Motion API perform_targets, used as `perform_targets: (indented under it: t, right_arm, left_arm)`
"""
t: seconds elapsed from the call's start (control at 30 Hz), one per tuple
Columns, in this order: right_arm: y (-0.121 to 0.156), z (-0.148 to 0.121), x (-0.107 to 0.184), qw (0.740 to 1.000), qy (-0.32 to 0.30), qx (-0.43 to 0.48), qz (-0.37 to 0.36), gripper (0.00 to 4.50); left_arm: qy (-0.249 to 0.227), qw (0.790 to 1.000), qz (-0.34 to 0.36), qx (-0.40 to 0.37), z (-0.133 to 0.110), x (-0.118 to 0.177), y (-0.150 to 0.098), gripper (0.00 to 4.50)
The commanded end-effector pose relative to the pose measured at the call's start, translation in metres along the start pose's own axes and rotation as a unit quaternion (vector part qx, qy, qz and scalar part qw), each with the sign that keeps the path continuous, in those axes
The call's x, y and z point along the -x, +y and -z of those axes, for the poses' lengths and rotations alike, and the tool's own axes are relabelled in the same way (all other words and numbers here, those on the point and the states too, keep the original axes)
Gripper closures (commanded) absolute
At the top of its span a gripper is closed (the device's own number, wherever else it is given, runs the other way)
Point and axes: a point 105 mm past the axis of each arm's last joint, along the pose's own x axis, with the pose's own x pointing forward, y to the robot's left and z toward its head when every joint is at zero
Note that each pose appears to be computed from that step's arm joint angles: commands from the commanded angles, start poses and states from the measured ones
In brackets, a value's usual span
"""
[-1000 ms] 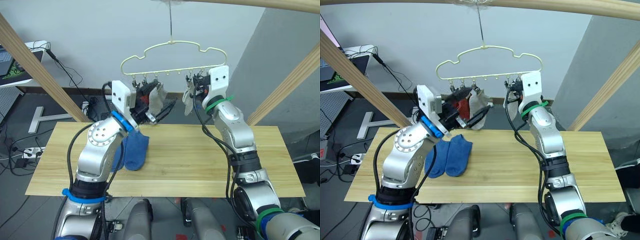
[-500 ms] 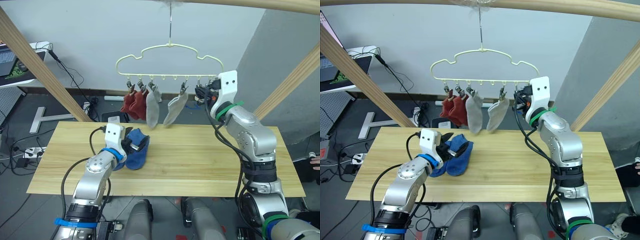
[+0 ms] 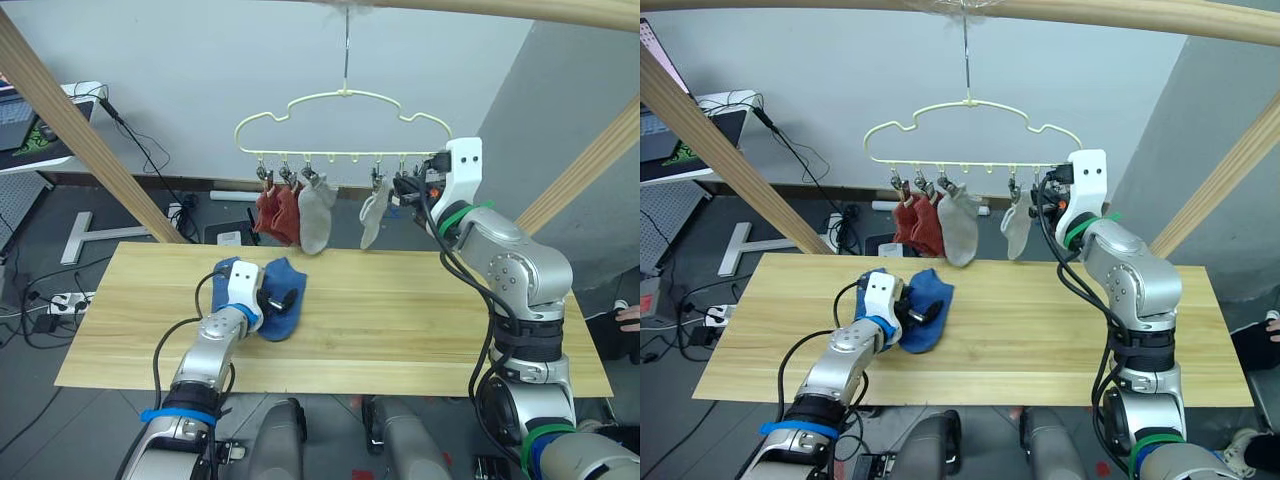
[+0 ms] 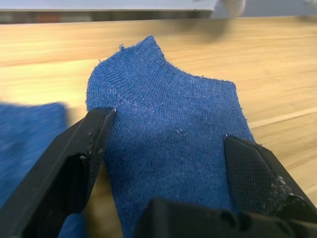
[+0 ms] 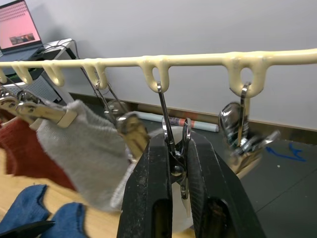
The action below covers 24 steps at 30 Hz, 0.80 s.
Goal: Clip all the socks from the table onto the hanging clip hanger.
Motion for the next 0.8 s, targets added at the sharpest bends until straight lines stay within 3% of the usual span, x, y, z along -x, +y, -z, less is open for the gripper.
perform_targets:
  t: [0.03,0.1,0.2,0.57,0.8]
  right_arm:
    - [-0.001,-0.007,0.002,1.000,-0.010,0.003,0.002,4.40]
    - [-0.002,-0.007,0.002,1.000,-0.009,0.003,0.003,4.40]
    - [-0.003,-0.007,0.002,1.000,-0.007,0.004,0.004,4.40]
    - [-0.010,-0.005,0.001,1.000,0.003,0.001,0.004,4.40]
    - [-0.019,-0.011,0.000,1.000,0.017,-0.007,-0.006,4.40]
  left_arm:
    - [0.033,0.999,0.033,-0.025,0.019,0.000,-0.013,0.46]
    - [0.046,0.997,0.048,-0.033,0.027,0.001,-0.017,0.46]
    - [0.066,0.990,0.088,-0.083,0.039,0.007,-0.028,1.10]
    - [0.075,0.987,0.132,-0.052,0.049,0.014,-0.048,4.48]
    - [0.020,0.989,0.147,-0.018,0.026,0.013,-0.055,4.48]
